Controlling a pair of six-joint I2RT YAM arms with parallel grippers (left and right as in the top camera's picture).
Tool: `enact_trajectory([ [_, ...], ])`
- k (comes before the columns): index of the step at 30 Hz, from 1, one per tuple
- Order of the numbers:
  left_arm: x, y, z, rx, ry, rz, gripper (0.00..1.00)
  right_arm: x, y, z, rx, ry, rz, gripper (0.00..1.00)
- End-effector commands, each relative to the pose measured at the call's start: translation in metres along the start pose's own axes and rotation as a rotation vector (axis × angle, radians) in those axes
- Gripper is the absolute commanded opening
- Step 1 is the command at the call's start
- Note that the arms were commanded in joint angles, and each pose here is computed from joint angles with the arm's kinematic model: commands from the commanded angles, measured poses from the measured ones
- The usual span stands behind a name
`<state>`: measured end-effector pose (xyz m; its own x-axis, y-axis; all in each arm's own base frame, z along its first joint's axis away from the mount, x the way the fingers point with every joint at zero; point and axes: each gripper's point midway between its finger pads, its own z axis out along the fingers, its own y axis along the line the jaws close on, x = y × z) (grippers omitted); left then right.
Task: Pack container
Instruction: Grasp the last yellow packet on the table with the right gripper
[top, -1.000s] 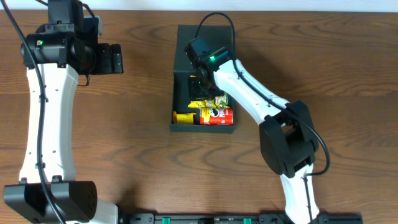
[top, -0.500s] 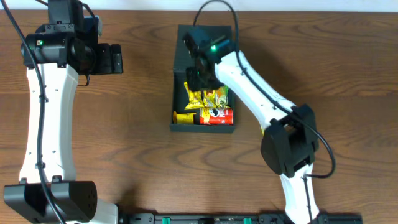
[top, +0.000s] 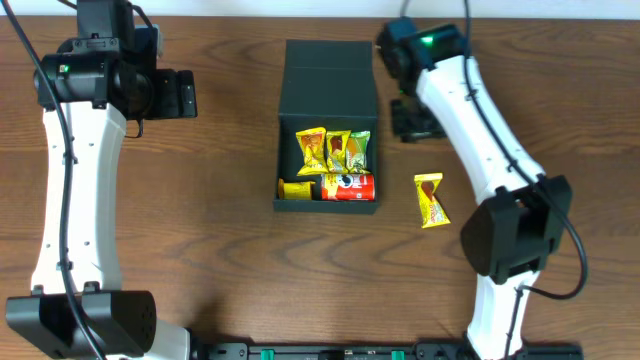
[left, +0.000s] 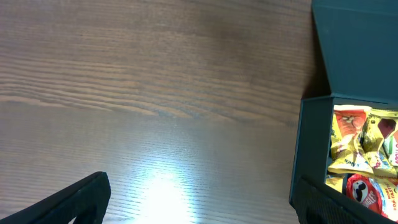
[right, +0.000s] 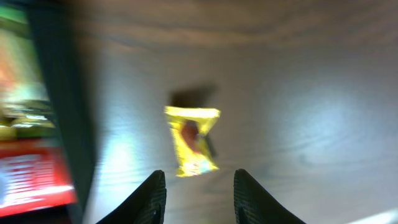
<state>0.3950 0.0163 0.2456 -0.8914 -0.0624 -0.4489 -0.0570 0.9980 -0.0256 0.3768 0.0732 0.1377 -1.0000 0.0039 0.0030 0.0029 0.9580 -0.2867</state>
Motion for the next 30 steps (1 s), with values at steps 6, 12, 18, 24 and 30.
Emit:
enact_trajectory([
  [6,0.004,0.002,0.027,-0.006,0.071,-0.016,0.95,0.039,-0.025,0.03,-0.019,0.065,-0.079,0.36],
  [12,0.003,0.0,0.028,0.006,0.069,-0.016,0.95,0.069,-0.017,0.064,-0.079,0.035,-0.065,0.35],
  [18,0.003,-0.004,0.028,0.028,0.069,-0.016,0.95,0.083,0.004,0.1,-0.148,0.052,-0.043,0.32],
  [24,0.004,-0.004,0.028,0.028,0.07,-0.016,0.95,0.066,0.015,0.105,-0.194,-0.023,-0.026,0.32],
  [30,0.005,-0.004,0.028,0.027,0.076,-0.016,0.95,0.059,0.019,0.11,-0.201,-0.05,-0.021,0.25],
])
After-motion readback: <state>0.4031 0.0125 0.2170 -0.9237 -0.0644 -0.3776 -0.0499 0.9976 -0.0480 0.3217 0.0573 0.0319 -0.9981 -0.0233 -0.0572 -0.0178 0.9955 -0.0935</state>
